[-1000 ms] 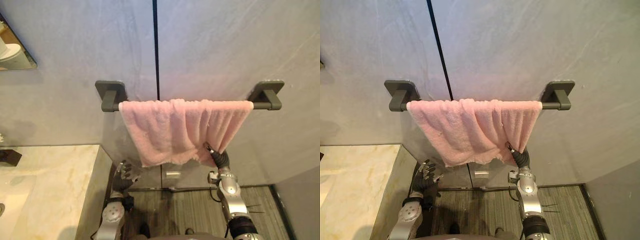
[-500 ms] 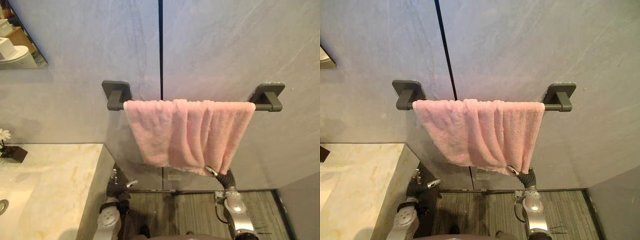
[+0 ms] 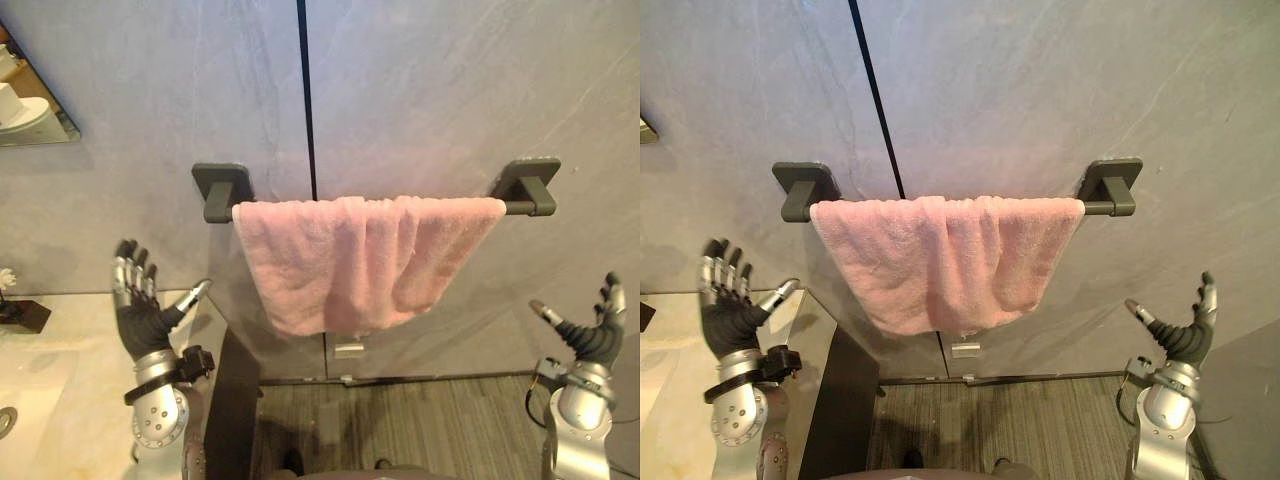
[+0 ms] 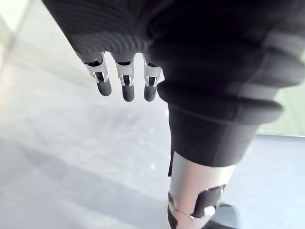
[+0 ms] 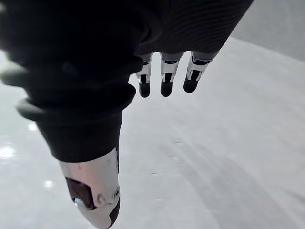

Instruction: Organize washtable

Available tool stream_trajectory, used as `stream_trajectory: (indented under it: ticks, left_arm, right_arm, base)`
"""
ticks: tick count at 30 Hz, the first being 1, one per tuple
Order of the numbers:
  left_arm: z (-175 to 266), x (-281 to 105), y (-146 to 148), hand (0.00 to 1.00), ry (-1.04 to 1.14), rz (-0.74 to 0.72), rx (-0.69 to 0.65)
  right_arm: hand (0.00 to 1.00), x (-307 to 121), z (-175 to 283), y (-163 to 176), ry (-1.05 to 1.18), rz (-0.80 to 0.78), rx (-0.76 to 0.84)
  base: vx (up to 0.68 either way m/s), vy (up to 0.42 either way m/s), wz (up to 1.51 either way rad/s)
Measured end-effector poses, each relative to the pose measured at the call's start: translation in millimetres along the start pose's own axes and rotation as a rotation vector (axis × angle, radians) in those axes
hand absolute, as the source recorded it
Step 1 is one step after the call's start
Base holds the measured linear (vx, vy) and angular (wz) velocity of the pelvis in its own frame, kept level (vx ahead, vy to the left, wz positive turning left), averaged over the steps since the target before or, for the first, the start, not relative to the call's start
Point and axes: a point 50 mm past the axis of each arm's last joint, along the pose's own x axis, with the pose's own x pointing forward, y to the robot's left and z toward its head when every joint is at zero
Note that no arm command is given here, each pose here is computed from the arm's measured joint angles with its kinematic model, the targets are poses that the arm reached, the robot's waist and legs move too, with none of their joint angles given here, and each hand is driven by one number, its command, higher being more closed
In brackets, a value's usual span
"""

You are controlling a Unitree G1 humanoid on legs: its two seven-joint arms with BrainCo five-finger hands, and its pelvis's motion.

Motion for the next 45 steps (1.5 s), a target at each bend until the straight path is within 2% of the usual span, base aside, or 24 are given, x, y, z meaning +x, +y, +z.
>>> stream_trajectory:
  ticks: [5,8,10,13,15,16,18,21,23,25,30,35,40,42,45]
  left_arm:
    - [40.9,5.8,-3.5,0.0,-0.204,-0.05,0.008]
    - [68.8,7.9,-8.7,0.0,-0.353,-0.124,-0.013]
    - [84.4,8.0,-22.4,0.0,-0.436,-0.239,-0.077]
    - [89.7,5.0,-40.9,0.0,-0.459,-0.407,-0.166]
    - [85.5,-1.1,-59.7,0.0,-0.395,-0.615,-0.26]
    - [83.6,-2.6,-63.7,0.0,-0.374,-0.663,-0.277]
    - [67.8,-8.3,-77.8,0.0,-0.265,-0.842,-0.321]
    - [37.8,-14.3,-88.6,0.0,-0.097,-0.983,-0.297]
    - [16.3,-23.1,-93.8,0.0,0.025,-1.089,-0.255]
    - [1.3,-26.7,-93.4,0.0,0.098,-1.121,-0.219]
    - [-20.6,-35.1,-93.5,0.0,0.214,-1.164,-0.169]
    - [-54.5,-47.0,-94.5,0.0,0.353,-1.145,-0.094]
    - [-72.7,-46.4,-104.6,0.0,0.351,-1.007,-0.04]
    - [-76.6,-35.3,-100.8,0.0,0.311,-0.885,0.035]
    - [-78.2,-26.1,-94.1,0.0,0.27,-0.788,0.126]
  right_arm:
    - [0.0,9.9,75.3,-8.4,-0.368,-0.015,0.123]
    - [0.0,5.5,130.6,-12.6,-0.67,0.034,0.262]
    - [0.0,1.6,157.1,3.1,-0.824,0.187,0.358]
    - [0.0,-8.6,178.1,27.6,-0.924,0.421,0.453]
    - [0.0,-24.0,194.2,53.1,-0.988,0.695,0.557]
    - [0.0,-27.4,195.9,57.9,-0.988,0.756,0.576]
    - [0.0,-41.8,197.9,75.7,-0.954,1.006,0.654]
    - [0.0,-57.9,186.8,93.9,-0.853,1.239,0.654]
    - [0.0,-70.6,168.5,109.1,-0.739,1.418,0.58]
    - [0.0,-73.7,152.0,118.0,-0.651,1.499,0.509]
    - [0.0,-76.6,122.8,135.7,-0.533,1.591,0.354]
    - [0.0,-79.7,89.2,153.4,-0.459,1.546,0.209]
    - [0.0,-77.9,55.9,165.8,-0.344,1.32,0.118]
    - [0.0,-67.2,36.1,161.5,-0.257,1.175,0.046]
    - [0.0,-58.0,25.9,150.6,-0.212,1.053,0.003]
  base:
    - [-0.02,-0.005,-0.01]
    - [0.0,0.0,0.0]
    - [0.0,0.0,0.0]
    - [-0.04,-0.01,-0.01]
    - [-0.07,-0.008,-0.02]
    - [-0.11,-0.009,0.02]
    - [-0.1,-0.008,0.03]
    - [-0.06,-0.006,-0.01]
    - [-0.04,-0.008,-0.02]
    - [-0.02,-0.007,-0.06]
    - [0.0,-0.009,-0.07]
    - [0.0,-0.001,-0.01]
    - [-0.01,-0.003,0.0]
    - [0.0,0.0,0.0]
    - [0.0,0.0,0.0]
